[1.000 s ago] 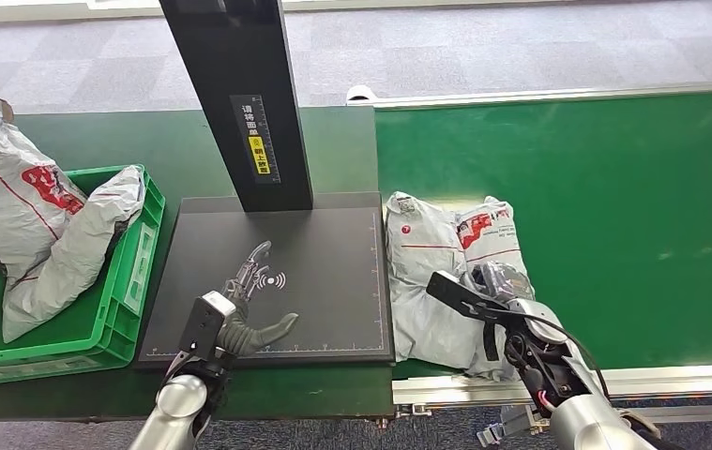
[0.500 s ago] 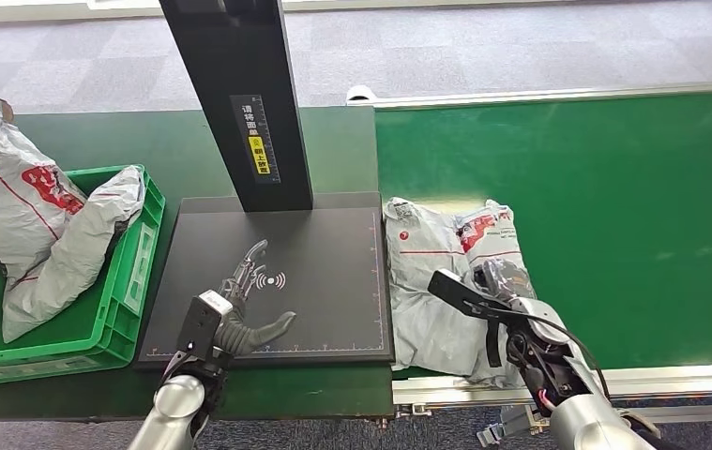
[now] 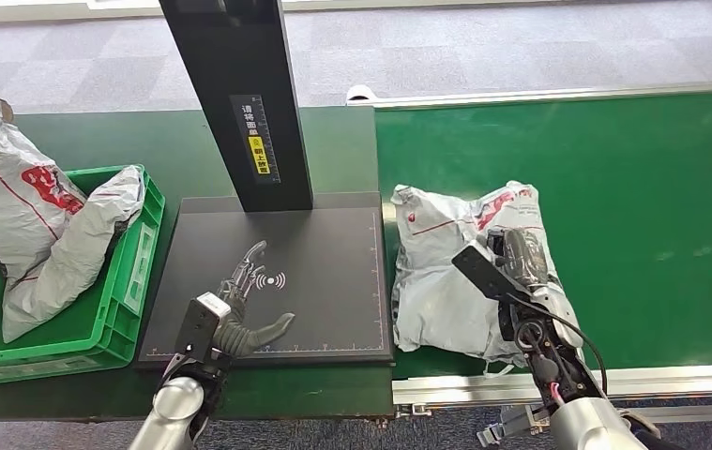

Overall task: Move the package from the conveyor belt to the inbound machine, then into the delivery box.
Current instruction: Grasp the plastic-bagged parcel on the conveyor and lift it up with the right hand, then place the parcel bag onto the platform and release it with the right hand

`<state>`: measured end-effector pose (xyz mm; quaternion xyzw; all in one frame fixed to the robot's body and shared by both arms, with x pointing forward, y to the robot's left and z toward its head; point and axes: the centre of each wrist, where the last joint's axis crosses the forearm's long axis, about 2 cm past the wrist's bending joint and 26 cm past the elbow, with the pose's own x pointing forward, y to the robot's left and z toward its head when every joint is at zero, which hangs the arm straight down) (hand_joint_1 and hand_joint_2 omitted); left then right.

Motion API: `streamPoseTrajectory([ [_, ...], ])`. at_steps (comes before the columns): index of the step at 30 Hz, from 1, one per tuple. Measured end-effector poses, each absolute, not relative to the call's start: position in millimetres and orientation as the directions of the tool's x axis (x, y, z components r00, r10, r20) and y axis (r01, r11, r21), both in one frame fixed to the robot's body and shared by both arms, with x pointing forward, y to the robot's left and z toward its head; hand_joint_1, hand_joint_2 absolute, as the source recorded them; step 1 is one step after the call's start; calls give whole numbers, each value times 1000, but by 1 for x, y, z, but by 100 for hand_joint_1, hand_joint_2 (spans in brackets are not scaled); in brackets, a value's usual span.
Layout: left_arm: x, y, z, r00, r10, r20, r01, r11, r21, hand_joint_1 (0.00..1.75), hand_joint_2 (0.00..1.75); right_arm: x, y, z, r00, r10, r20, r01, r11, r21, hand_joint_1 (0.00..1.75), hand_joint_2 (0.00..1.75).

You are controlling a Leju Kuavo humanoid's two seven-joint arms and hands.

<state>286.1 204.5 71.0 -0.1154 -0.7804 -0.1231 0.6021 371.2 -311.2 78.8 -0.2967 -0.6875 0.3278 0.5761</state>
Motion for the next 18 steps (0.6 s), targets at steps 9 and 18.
streamPoseTrajectory([
  [9,288,207,70,-264,48,963,320,947,40,0,175,373,-312,106,-324,445,835,154,896,-417,175,175],
  [18,290,212,71,-362,-4,932,176,982,72,0,175,369,-312,114,-401,350,846,208,935,-288,175,175],
])
